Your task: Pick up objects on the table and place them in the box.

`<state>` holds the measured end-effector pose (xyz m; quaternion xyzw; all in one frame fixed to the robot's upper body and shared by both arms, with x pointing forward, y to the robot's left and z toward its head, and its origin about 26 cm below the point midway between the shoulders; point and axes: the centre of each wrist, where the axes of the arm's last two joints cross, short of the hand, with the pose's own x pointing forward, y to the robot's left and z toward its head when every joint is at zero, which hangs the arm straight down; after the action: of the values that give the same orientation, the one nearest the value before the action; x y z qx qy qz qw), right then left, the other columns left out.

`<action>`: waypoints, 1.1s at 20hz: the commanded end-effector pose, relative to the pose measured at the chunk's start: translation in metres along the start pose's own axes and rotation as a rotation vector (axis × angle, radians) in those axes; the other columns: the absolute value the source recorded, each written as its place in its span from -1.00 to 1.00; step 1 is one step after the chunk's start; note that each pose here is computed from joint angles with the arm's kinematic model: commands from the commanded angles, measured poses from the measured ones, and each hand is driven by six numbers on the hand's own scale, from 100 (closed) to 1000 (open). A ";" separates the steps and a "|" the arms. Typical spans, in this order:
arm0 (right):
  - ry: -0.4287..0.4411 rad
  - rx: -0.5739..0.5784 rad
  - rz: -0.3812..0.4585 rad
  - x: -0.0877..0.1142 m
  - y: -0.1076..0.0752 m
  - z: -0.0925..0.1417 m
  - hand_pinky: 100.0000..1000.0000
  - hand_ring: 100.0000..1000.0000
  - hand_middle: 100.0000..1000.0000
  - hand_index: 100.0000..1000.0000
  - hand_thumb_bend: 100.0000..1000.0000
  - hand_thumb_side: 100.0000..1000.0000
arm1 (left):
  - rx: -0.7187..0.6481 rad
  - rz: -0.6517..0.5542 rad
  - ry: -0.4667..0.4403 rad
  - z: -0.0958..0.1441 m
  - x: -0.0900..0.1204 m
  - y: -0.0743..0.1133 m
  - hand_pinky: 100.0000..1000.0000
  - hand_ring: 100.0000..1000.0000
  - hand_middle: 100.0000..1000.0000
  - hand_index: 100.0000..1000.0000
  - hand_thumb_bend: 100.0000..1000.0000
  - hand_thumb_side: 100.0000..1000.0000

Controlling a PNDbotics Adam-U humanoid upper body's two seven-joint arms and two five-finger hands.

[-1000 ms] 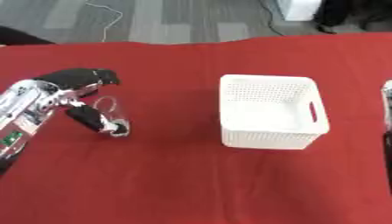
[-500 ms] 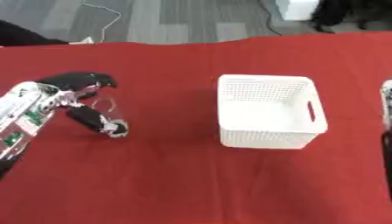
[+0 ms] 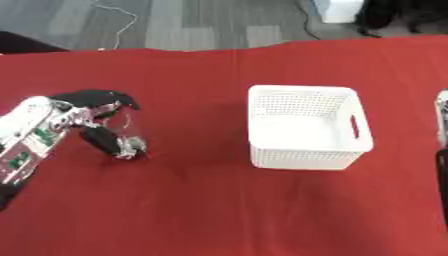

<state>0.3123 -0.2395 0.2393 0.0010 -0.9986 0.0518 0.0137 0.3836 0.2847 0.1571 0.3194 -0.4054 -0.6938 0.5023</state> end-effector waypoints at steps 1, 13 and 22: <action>-0.030 0.003 -0.007 0.002 0.001 -0.008 -0.48 -0.47 -0.49 -0.06 -1.00 0.96 | -0.013 0.000 0.012 0.003 -0.002 0.008 0.08 0.57 0.84 0.83 -0.22 -0.31; -0.031 0.003 -0.008 0.002 0.001 -0.008 -0.48 -0.47 -0.49 -0.07 -1.00 0.95 | -0.026 0.067 0.040 0.000 -0.002 0.002 -0.79 0.06 0.57 0.47 -1.00 -0.68; -0.031 0.003 -0.007 0.002 0.001 -0.008 -0.48 -0.47 -0.49 -0.07 -1.00 0.95 | 0.023 0.106 0.023 -0.004 -0.003 -0.009 -1.00 -0.90 -0.37 -0.22 -1.00 -0.03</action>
<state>0.3125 -0.2391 0.2402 0.0016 -0.9986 0.0517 0.0121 0.3835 0.2865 0.1470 0.3093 -0.4211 -0.6601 0.5397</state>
